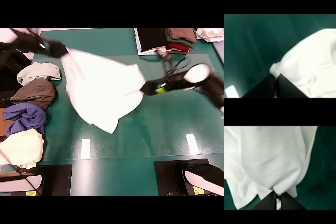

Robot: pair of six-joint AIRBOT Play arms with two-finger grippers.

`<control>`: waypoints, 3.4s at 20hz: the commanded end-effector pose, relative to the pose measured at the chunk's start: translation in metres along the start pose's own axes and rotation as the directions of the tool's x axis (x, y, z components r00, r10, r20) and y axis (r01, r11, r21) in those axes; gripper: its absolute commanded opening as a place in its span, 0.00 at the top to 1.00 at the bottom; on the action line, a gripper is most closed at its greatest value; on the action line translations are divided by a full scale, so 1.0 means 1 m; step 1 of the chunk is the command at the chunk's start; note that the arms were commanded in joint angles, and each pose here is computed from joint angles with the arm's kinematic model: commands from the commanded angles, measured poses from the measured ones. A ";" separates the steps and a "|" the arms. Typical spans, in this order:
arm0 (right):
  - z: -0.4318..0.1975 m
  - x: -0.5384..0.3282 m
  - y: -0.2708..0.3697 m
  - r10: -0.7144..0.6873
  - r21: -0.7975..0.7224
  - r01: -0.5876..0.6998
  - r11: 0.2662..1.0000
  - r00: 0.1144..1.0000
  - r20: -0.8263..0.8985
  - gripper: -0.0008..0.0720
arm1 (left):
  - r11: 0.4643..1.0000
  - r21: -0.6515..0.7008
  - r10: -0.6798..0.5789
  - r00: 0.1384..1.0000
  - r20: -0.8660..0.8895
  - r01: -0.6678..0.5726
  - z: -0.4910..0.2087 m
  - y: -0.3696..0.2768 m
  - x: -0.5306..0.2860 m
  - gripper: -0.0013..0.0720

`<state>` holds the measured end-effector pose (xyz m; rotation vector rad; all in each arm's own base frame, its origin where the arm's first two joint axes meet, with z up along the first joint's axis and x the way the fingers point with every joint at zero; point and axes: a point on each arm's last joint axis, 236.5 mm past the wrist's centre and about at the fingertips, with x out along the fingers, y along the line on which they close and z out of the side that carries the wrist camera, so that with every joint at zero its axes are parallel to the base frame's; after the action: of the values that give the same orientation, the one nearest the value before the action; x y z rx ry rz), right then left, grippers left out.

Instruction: Fold the shirts.

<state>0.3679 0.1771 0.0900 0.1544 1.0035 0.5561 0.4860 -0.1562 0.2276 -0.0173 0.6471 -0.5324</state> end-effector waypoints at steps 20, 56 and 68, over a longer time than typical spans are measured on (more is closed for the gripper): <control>-0.066 -0.059 0.006 -0.143 -0.101 0.126 0.987 0.972 -0.185 0.50 | 0.997 -0.042 -0.065 0.993 -0.093 0.062 -0.084 -0.046 -0.063 0.95; 0.081 -0.328 0.018 -0.341 -0.112 0.479 0.871 0.752 0.564 0.97 | 0.951 0.159 0.066 0.677 0.733 -0.265 0.102 -0.122 -0.391 0.95; 0.101 -0.398 0.002 -0.446 0.031 0.547 0.837 0.648 0.618 0.97 | 0.963 0.063 0.197 0.840 0.505 -0.263 0.077 -0.074 -0.317 0.95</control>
<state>0.2642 -0.0126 0.4578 -0.1249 0.2650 0.0058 0.2292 -0.0858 0.5476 0.0660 -0.1442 -0.3615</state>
